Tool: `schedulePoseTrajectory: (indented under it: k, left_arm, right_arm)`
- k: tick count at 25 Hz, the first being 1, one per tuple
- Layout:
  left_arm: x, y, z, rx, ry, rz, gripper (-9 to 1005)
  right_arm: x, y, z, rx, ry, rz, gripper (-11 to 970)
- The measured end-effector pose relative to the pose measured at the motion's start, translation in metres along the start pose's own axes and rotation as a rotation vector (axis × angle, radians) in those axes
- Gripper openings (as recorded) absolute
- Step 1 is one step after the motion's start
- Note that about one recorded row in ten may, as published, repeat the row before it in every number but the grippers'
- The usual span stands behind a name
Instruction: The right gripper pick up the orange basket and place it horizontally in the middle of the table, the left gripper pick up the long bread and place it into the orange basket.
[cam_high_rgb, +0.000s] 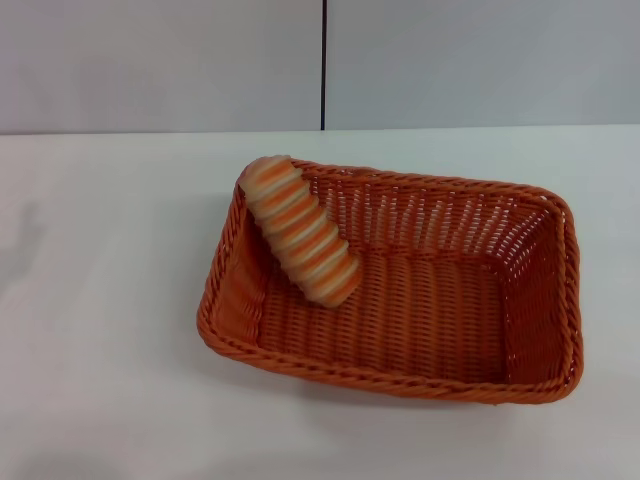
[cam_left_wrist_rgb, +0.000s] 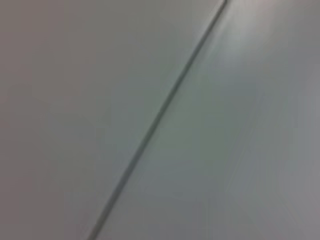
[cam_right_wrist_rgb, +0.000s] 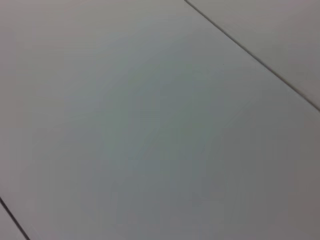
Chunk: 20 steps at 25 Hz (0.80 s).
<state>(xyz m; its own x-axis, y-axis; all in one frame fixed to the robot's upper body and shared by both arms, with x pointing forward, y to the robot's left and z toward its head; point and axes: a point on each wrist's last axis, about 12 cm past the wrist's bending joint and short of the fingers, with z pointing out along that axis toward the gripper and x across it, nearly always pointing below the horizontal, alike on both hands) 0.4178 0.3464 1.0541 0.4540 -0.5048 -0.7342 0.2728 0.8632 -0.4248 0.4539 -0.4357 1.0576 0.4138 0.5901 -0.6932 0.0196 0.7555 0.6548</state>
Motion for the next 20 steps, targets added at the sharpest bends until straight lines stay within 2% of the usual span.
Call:
schedulePoseTrajectory:
  k: [3,4,8,10,12,20]
  left_arm:
    - [0.0,0.0,0.0,0.0,0.0,0.0,836]
    - [-0.01,0.004,-0.013,-0.043,-0.032,0.048,835]
    - [-0.014,0.007,-0.018,-0.07,-0.04,0.064,653]
    - [-0.022,0.012,-0.03,-0.142,-0.075,0.086,562]
    - [-0.023,0.013,-0.032,-0.144,-0.075,0.083,471]
    - [-0.026,0.013,-0.036,-0.151,-0.08,0.089,209]
  right_arm:
    - [0.001,0.0,-0.001,0.006,-0.006,0.007,568]
    - [0.001,0.0,-0.002,0.008,-0.008,0.012,568]
    - [0.002,0.0,-0.003,0.011,-0.013,0.017,568]
    - [0.003,0.0,-0.003,0.012,-0.013,0.022,568]
    - [0.003,0.0,-0.004,0.015,-0.015,0.028,568]
    - [0.005,-0.001,-0.01,0.03,-0.016,0.043,568]
